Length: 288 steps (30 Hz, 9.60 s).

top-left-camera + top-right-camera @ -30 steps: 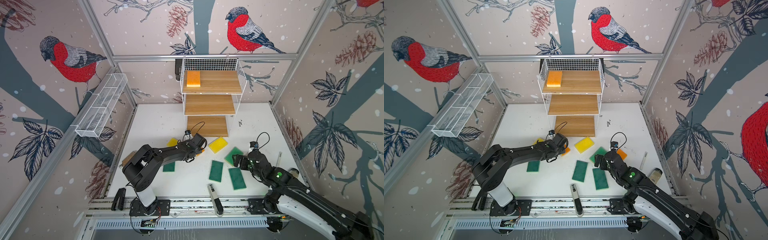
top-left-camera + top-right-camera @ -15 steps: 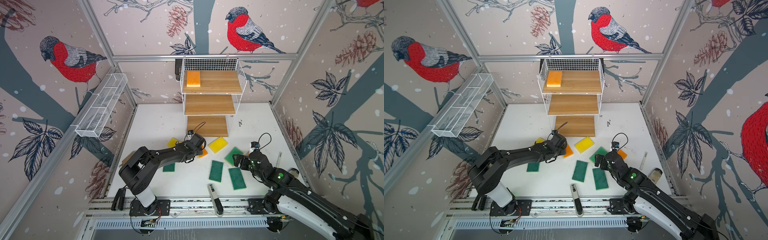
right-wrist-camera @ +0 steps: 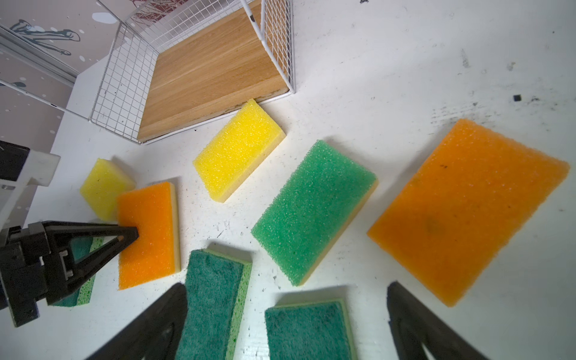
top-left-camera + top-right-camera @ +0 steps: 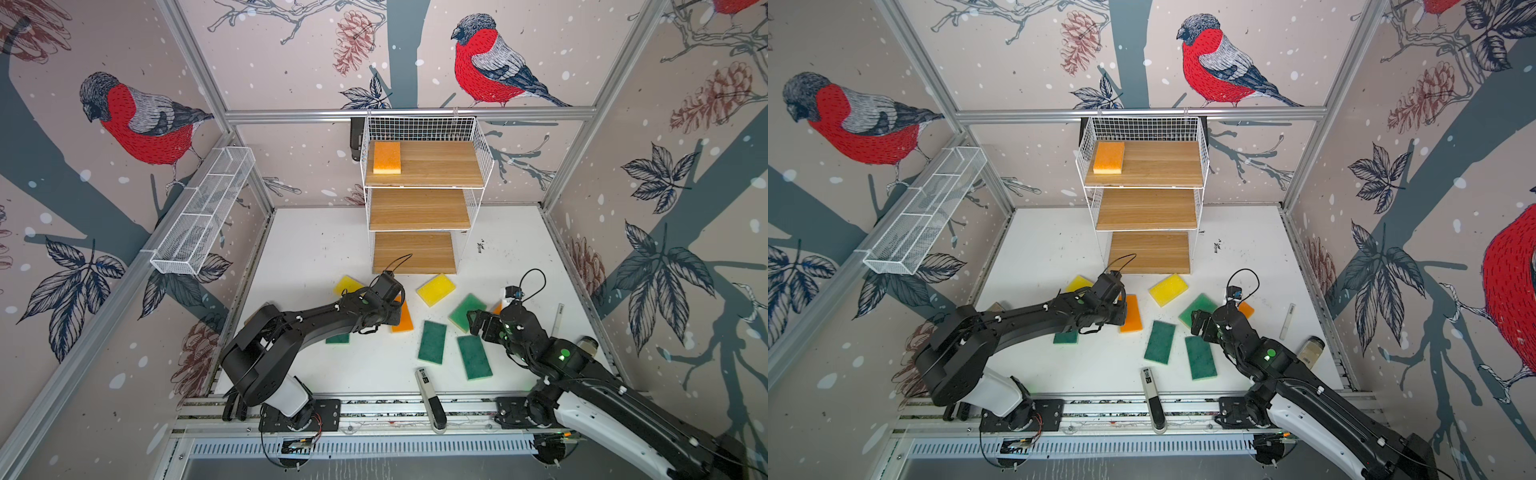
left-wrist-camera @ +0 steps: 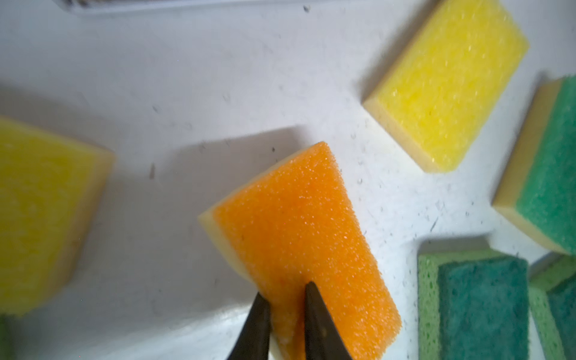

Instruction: Place and organize the cleaning sponges onto the shelf

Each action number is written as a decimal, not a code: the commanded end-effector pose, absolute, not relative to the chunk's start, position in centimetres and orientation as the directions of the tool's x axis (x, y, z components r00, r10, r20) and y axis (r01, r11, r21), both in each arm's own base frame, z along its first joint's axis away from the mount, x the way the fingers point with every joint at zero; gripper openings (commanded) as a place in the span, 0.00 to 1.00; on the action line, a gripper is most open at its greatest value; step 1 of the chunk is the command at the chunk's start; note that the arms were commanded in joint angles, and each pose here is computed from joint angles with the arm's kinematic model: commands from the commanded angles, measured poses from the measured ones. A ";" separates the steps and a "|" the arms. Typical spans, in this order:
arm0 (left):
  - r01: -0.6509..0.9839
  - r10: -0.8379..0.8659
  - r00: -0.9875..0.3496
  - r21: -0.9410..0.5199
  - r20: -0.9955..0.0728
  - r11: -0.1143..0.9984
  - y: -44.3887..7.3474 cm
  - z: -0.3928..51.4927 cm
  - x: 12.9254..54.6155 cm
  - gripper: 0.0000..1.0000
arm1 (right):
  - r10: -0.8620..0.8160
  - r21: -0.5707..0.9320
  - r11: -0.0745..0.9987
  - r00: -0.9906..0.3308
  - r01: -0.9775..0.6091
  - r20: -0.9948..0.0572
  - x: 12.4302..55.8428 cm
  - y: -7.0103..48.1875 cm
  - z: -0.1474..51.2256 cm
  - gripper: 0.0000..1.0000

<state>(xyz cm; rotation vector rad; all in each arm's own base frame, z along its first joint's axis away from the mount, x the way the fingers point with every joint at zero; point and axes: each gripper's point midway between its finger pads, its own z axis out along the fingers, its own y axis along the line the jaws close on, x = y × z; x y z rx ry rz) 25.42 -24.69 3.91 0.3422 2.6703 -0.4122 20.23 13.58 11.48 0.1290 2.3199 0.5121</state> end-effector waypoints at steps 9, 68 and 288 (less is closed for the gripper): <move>0.341 0.290 -0.902 -0.113 -0.319 0.933 -21.5 2.6 19.1 0.20 | 0.264 0.434 0.899 -0.723 -0.055 -0.638 20.3 14.3 11.8 0.99; -0.196 -0.199 -0.869 -0.055 -0.453 0.979 -22.1 2.7 14.4 0.87 | 0.229 0.431 0.892 -0.683 -0.139 -0.694 19.6 14.6 12.9 0.99; 0.223 -0.318 -0.390 -0.424 -0.864 0.878 -32.7 45.4 43.2 0.61 | 0.228 0.361 0.922 -0.555 -0.141 -0.800 23.8 14.4 18.4 1.00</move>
